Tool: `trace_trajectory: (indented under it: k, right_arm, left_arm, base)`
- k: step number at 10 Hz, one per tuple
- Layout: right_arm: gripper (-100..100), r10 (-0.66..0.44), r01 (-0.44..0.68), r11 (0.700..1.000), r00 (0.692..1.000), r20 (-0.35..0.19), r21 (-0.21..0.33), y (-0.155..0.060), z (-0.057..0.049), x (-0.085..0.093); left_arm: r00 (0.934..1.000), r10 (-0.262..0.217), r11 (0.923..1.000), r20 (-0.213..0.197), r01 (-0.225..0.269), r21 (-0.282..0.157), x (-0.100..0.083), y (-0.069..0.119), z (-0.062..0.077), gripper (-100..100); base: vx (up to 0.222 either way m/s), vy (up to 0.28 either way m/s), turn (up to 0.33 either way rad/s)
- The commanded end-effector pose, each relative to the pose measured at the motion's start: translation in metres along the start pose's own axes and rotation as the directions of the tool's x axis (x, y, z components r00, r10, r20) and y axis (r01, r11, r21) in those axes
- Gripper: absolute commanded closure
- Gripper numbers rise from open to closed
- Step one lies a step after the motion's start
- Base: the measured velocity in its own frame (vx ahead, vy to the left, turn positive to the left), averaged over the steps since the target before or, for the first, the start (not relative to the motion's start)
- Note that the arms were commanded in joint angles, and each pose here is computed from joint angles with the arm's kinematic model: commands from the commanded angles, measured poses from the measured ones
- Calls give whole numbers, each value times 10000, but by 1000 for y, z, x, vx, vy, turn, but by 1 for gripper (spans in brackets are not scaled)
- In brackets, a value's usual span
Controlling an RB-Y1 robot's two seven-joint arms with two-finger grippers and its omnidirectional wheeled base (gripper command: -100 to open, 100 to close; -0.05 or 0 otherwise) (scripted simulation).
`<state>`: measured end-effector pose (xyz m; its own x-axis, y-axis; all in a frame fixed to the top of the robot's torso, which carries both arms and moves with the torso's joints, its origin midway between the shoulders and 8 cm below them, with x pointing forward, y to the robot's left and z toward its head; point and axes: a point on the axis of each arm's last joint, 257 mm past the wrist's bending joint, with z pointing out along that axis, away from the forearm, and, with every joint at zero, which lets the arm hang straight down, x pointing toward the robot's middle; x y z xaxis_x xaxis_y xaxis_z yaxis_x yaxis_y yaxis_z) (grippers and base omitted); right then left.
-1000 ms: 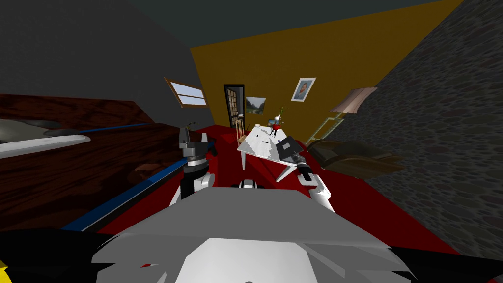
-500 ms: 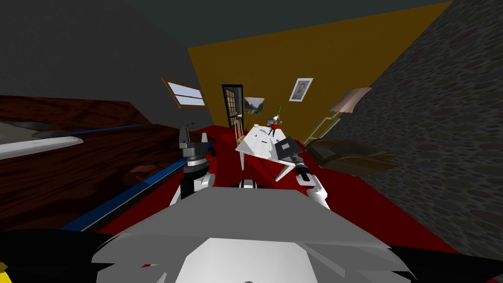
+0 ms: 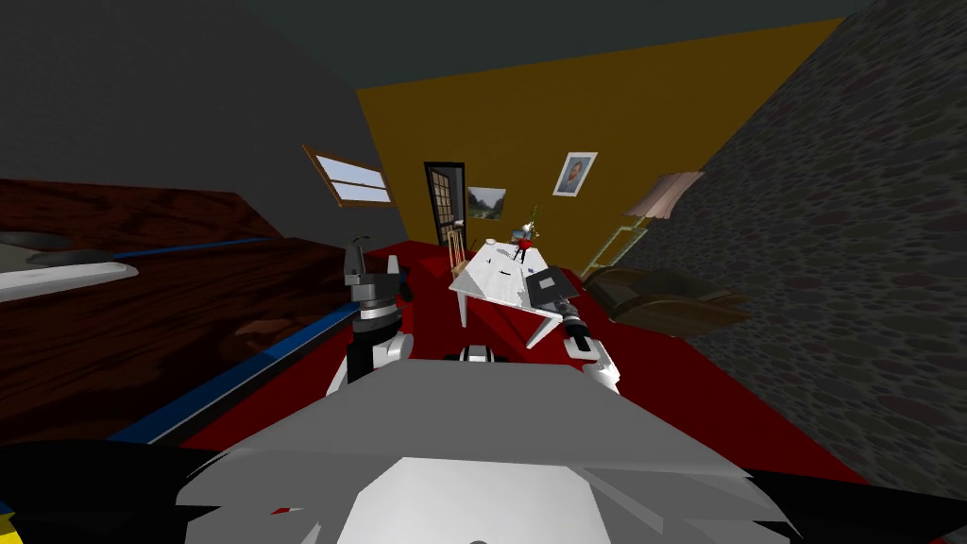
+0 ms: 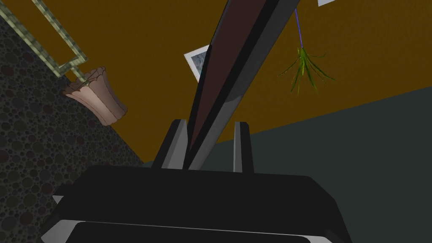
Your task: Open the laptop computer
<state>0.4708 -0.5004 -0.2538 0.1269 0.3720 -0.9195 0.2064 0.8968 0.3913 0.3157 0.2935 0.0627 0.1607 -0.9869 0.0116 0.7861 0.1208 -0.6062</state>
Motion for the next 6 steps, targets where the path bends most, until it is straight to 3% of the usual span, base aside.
trace_trajectory:
  k: [1,4,6]
  right_arm:
    - [100,898,-899,9959,9959,-90,-93,6,-10,23]
    - [100,1315,-1317,9912,9912,-158,-94,8,-15,36]
    - [100,2141,-2144,9767,9764,-274,-74,14,-26,59]
  left_arm:
    - [10000,0,10000,0,0,0,0,0,0,0]
    - [10000,0,10000,0,0,-1,0,0,0,0]
    - [10000,0,10000,0,0,0,0,0,0,0]
  base:
    - [31,-77,-50]
    - [27,-61,-29]
    - [34,-58,-23]
